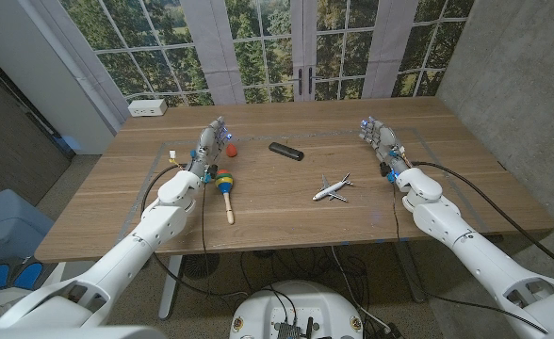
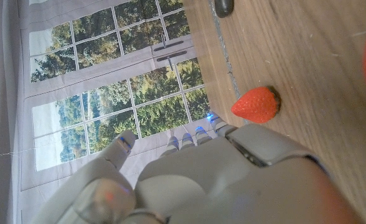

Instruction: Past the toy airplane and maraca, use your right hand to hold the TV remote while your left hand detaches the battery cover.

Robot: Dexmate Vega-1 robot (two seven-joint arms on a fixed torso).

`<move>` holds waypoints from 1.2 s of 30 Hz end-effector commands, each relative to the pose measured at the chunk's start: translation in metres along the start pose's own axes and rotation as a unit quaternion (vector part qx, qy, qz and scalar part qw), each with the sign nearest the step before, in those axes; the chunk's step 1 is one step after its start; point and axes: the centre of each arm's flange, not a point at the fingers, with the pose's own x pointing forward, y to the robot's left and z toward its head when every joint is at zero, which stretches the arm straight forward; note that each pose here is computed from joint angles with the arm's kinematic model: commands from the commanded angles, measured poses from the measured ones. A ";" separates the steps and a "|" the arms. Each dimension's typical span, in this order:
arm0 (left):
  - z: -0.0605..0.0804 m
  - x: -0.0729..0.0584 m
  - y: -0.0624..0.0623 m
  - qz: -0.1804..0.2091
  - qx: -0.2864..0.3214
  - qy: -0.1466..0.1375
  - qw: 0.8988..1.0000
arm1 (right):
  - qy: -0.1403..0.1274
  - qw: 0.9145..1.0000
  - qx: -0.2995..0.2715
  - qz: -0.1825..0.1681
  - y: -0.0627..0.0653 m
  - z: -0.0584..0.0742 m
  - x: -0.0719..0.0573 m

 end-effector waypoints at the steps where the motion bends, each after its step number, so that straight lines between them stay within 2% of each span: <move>1: 0.002 -0.002 -0.004 0.008 -0.008 -0.015 1.000 | -0.005 0.999 -0.014 -0.029 -0.008 0.006 -0.004; 9: 0.005 -0.007 0.001 0.011 0.004 -0.017 1.000 | -0.008 0.999 -0.027 -0.037 -0.005 0.007 -0.007; 21: 0.006 -0.007 0.003 0.008 0.016 -0.017 1.000 | -0.014 0.994 -0.092 -0.048 0.010 0.018 -0.007; 36: 0.007 -0.006 0.006 0.005 0.019 -0.019 1.000 | -0.035 0.983 -0.170 -0.055 0.031 0.032 -0.006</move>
